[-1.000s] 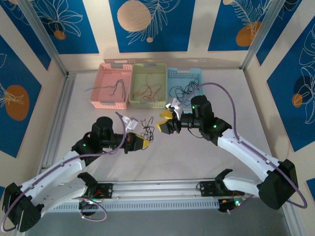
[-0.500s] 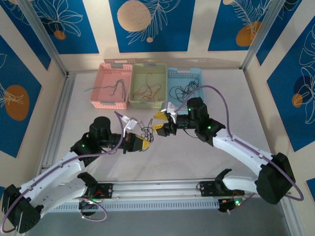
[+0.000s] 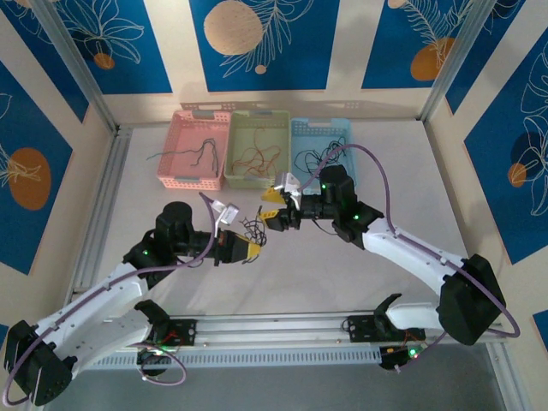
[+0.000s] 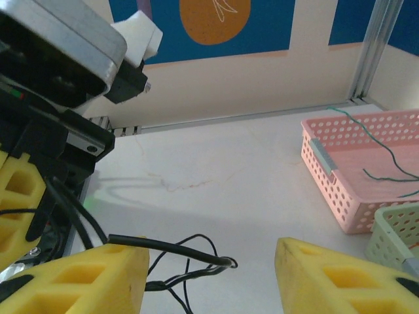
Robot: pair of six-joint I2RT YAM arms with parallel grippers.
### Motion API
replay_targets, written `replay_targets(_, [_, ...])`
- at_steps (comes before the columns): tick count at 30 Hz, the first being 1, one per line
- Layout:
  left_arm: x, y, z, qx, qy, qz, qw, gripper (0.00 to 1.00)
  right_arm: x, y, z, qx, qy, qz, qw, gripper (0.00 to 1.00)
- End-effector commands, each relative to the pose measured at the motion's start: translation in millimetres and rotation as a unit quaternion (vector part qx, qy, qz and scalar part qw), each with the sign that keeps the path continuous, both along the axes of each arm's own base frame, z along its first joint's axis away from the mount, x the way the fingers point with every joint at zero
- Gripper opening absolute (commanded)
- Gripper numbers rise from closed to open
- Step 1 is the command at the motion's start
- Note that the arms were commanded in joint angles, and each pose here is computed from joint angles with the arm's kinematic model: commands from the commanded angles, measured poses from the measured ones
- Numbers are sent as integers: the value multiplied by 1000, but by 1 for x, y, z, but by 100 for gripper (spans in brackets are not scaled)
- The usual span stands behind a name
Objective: Untangle the cables
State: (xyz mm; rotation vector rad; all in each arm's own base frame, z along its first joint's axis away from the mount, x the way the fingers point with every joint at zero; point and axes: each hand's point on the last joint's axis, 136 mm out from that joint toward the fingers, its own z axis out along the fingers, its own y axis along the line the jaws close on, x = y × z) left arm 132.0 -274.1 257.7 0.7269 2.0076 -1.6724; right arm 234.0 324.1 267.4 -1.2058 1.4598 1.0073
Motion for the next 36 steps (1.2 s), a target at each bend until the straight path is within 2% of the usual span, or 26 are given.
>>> replay_targets(1, [-8, -2, 14, -25, -23, -26, 999, 0, 2, 4, 13, 14, -13, 7, 1000, 51])
replay_targets(7, [-8, -2, 12, -23, -21, -27, 999, 0, 3, 5, 12, 15, -9, 10, 1000, 36])
replay_targets(10, [-8, -3, 12, -22, -19, -28, 999, 0, 2, 7, 15, 20, -8, 15, 1000, 34])
replay_targets(11, [-8, -3, 12, -22, -19, -28, 999, 0, 3, 7, 15, 20, -6, 16, 1000, 35])
replay_targets(13, [-8, -3, 11, -22, -20, -29, 999, 0, 4, 9, 14, 20, -4, 15, 1000, 46])
replay_targets(16, [-8, -3, 11, -22, -18, -29, 999, 0, 6, 12, 11, 18, -1, 15, 1000, 51])
replay_targets(24, [-10, -4, 12, -23, -18, -32, 999, 0, 6, 20, 7, 21, 4, 26, 999, 51])
replay_targets(27, [-10, -4, 11, -22, -18, -32, 999, 0, 7, 22, 9, 24, 5, 29, 999, 44])
replay_targets(32, [-9, -4, 10, -21, -18, -31, 999, 0, 9, 24, 14, 39, 5, 28, 999, 24])
replay_targets(36, [-10, -4, 10, -20, -18, -31, 999, 0, 10, 25, 18, 45, 2, 25, 999, 13])
